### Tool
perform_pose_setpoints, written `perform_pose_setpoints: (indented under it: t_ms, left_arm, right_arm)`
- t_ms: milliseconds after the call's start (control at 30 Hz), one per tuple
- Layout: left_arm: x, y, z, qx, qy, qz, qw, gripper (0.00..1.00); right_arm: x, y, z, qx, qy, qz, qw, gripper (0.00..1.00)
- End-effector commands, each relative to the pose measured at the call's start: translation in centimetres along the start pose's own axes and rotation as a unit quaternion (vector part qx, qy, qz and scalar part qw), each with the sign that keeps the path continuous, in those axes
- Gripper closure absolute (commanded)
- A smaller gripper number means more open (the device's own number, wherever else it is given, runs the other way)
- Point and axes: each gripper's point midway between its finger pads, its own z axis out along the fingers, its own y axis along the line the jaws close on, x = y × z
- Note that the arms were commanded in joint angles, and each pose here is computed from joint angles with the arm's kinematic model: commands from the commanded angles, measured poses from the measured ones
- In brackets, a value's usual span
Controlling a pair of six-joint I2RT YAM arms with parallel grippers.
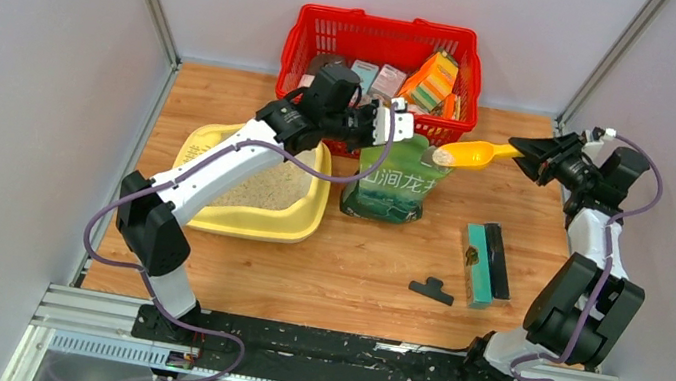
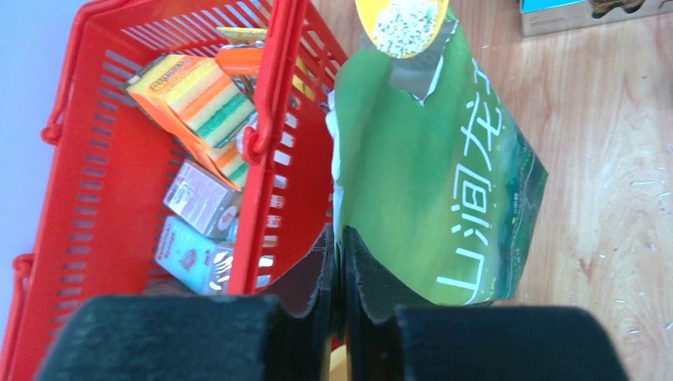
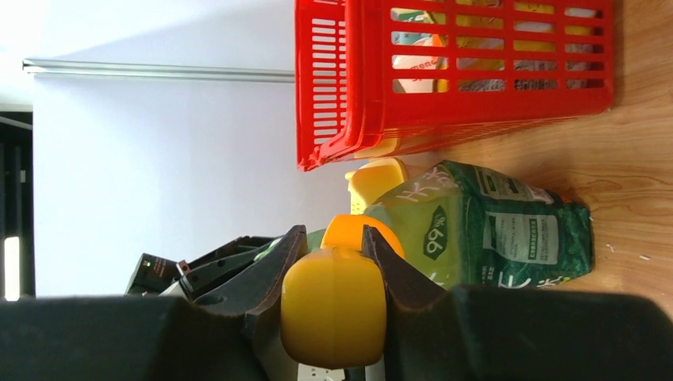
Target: Fill the litter box with clean litter
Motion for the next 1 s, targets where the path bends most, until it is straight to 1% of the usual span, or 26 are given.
perform_pose_setpoints:
  t_ms: [0,67,100,167,200,300,467,500,567,600,633,667,733,767,833,867,900,933,967]
  left_arm:
    - [-5.0,4.8,-4.2,-0.087,-0.048,0.040,0.994,0.81]
    - [-4.9,4.9,-4.2,-0.091,-0.042,0.038,0.994,0.74]
    - [-4.7,5.1,-4.1,-0.092,-0.039,0.037,0.994,0.69]
    - [-4.5,5.4,-4.2,-0.097,-0.031,0.032,0.994,0.64]
    - [-4.3,5.6,-4.1,-0.100,-0.028,0.026,0.994,0.60]
    - [-4.3,6.1,-4.7,-0.110,-0.025,0.011,0.994,0.55]
    - [-2.6,6.8,-6.1,-0.129,-0.007,-0.025,0.991,0.53]
    - [-2.7,6.9,-6.8,-0.137,-0.007,-0.025,0.990,0.53]
    - [-1.4,6.9,-7.4,-0.143,0.008,-0.026,0.989,0.52]
    - [-1.5,6.9,-8.4,-0.148,0.008,-0.024,0.989,0.52]
    - [-1.2,7.0,-8.9,-0.154,0.012,-0.022,0.988,0.52]
    - [0.0,6.9,-9.2,-0.157,0.024,-0.026,0.987,0.52]
    - [0.3,6.9,-10.7,-0.167,0.027,-0.027,0.985,0.52]
    - [1.5,6.8,-11.0,-0.169,0.039,-0.032,0.984,0.52]
    - [1.8,6.7,-12.7,-0.183,0.044,-0.033,0.982,0.52]
    - [2.8,6.1,-12.9,-0.179,0.057,-0.037,0.982,0.52]
    - [3.0,6.0,-14.3,-0.189,0.062,-0.038,0.979,0.52]
    - [3.3,5.6,-14.9,-0.189,0.068,-0.039,0.979,0.52]
    - [4.2,4.9,-15.2,-0.185,0.080,-0.039,0.979,0.52]
  right_arm:
    - [0.5,2.1,-0.3,-0.030,0.017,-0.009,0.999,1.00]
    - [0.6,2.7,-0.5,-0.035,0.020,-0.010,0.999,1.00]
    - [0.7,3.3,-0.5,-0.040,0.022,-0.012,0.999,1.00]
    - [0.9,3.8,-0.8,-0.043,0.024,-0.012,0.999,1.00]
    - [1.1,4.0,-0.9,-0.043,0.027,-0.009,0.999,1.00]
    - [1.6,4.8,-1.1,-0.043,0.037,-0.006,0.998,1.00]
    - [2.5,6.4,-1.2,-0.047,0.053,-0.015,0.997,1.00]
    - [3.0,6.8,-1.2,-0.049,0.061,-0.015,0.997,1.00]
    - [4.1,7.5,-0.7,-0.050,0.081,-0.012,0.995,1.00]
    - [4.6,7.9,-0.4,-0.050,0.090,-0.012,0.995,1.00]
    - [5.7,8.2,0.3,-0.052,0.108,-0.012,0.993,1.00]
    - [6.3,8.7,0.6,-0.053,0.117,-0.014,0.992,1.00]
    - [7.7,8.7,1.9,-0.049,0.146,-0.003,0.988,1.00]
    - [8.2,8.7,2.4,-0.047,0.155,0.002,0.987,1.00]
    - [9.3,8.9,3.6,-0.047,0.178,0.006,0.983,1.00]
    - [9.3,8.4,4.4,-0.042,0.187,0.016,0.981,1.00]
    - [9.4,9.1,5.0,-0.047,0.193,0.010,0.980,1.00]
    - [10.3,9.4,5.8,-0.049,0.210,0.010,0.976,1.00]
    - [10.3,8.9,6.9,-0.045,0.220,0.017,0.974,1.00]
